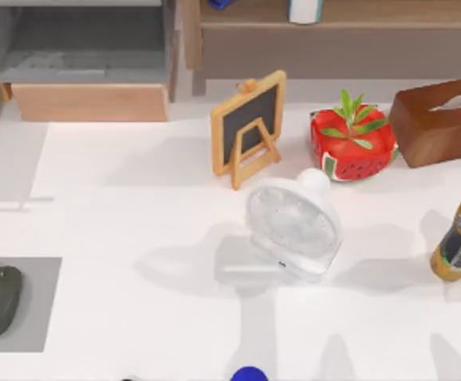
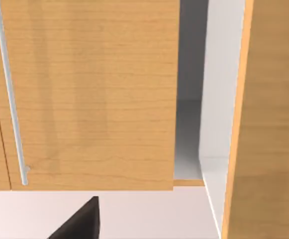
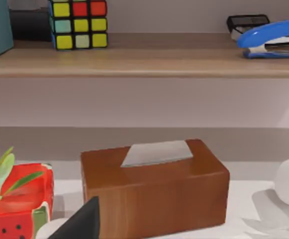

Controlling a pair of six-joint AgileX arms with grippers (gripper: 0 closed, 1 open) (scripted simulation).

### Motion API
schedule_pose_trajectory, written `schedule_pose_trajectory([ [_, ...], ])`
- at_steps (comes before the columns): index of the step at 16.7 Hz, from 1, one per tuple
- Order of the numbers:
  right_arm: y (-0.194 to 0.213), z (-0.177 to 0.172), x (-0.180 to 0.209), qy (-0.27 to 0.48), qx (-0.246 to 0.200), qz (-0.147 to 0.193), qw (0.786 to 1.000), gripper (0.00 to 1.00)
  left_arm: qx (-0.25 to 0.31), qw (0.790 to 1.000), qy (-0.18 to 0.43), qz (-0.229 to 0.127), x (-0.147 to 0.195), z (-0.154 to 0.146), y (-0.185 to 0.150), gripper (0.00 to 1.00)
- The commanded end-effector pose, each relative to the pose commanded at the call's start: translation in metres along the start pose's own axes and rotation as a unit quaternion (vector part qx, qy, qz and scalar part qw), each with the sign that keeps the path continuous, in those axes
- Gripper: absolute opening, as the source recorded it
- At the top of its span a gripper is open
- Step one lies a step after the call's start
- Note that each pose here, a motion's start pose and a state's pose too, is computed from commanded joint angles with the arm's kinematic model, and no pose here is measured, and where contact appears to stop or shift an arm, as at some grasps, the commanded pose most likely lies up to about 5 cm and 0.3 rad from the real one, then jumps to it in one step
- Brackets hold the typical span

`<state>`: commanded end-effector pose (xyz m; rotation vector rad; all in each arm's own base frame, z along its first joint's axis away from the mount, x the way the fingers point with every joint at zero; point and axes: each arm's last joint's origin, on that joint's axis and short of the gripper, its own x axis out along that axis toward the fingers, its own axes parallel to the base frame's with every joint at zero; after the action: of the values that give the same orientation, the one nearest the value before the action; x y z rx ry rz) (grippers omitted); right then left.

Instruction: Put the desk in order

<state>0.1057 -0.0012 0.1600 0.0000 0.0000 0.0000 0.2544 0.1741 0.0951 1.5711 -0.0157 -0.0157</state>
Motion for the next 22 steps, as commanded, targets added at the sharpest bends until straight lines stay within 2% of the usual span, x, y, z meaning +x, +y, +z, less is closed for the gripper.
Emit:
schedule_pose_trajectory([
  [13,0.0,0.0,0.0,0.0,0.0,0.0,1.0,1.0,0.0,1.0,0.0,0.0,0.0,0.0,0.0,0.02],
  [22,0.0,0.0,0.0,0.0,0.0,0.0,1.0,1.0,-0.008,1.0,0.001,-0.008,-0.0007,-0.0004,-0.0039,0.0],
])
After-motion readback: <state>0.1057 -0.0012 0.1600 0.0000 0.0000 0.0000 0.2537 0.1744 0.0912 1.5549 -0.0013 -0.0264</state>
